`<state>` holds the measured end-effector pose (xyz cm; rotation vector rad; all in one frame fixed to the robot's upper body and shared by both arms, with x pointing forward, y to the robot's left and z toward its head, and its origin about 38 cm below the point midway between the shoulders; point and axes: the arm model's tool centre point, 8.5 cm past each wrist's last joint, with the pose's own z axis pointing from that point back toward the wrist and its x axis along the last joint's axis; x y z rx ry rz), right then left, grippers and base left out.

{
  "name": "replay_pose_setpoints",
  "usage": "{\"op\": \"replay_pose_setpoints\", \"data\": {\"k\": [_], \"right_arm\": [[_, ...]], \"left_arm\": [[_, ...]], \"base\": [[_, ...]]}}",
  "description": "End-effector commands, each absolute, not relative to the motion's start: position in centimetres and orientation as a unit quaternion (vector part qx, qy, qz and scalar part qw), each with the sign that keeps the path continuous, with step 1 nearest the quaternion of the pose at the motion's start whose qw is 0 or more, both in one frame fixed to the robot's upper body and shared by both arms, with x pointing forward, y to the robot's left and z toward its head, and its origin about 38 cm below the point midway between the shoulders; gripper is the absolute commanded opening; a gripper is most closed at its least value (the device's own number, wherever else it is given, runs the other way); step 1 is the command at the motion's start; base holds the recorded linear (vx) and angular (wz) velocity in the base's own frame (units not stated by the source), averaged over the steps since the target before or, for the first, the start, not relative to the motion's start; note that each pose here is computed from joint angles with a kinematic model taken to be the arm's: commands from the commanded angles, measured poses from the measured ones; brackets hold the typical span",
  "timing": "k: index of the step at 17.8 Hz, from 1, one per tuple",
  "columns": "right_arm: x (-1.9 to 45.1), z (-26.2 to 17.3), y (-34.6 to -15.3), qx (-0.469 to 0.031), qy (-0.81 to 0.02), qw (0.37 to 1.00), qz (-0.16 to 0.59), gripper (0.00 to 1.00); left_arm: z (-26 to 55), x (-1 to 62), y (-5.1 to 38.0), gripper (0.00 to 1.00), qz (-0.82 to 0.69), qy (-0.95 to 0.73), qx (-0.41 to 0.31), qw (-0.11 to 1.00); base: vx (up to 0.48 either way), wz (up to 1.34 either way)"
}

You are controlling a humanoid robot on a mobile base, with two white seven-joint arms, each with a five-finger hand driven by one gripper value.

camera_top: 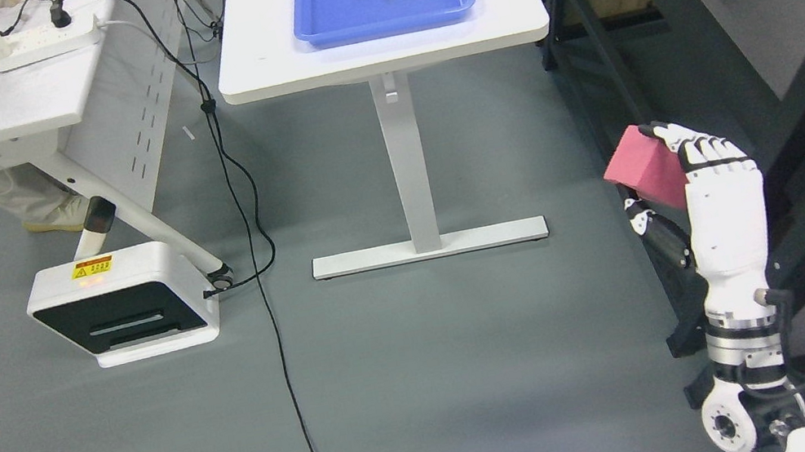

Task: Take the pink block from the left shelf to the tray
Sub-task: 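Carry the pink block in the right hand toward the blue tray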

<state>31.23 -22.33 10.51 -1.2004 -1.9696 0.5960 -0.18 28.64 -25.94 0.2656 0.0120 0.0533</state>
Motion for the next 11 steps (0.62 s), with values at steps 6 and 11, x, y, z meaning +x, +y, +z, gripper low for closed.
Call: {"op": "replay_pose_setpoints", "data": {"k": [6,11], "right_arm": [[31.21,10.43,-22.47,-0.467,-0.768,0.366,0.242,0.02],[31.24,10.34,-22.10,-0.462,-0.769,0.367,0.245,0.03]], "left_arm": [[-25.80,2.30,29.72,1.00,0.028,-0.018,0.140,0.990],[-25.80,2.30,29.72,1.00,0.028,-0.018,0.140,0.990]], "base": [[0.181,0.20],[0.264,0.05]]}}
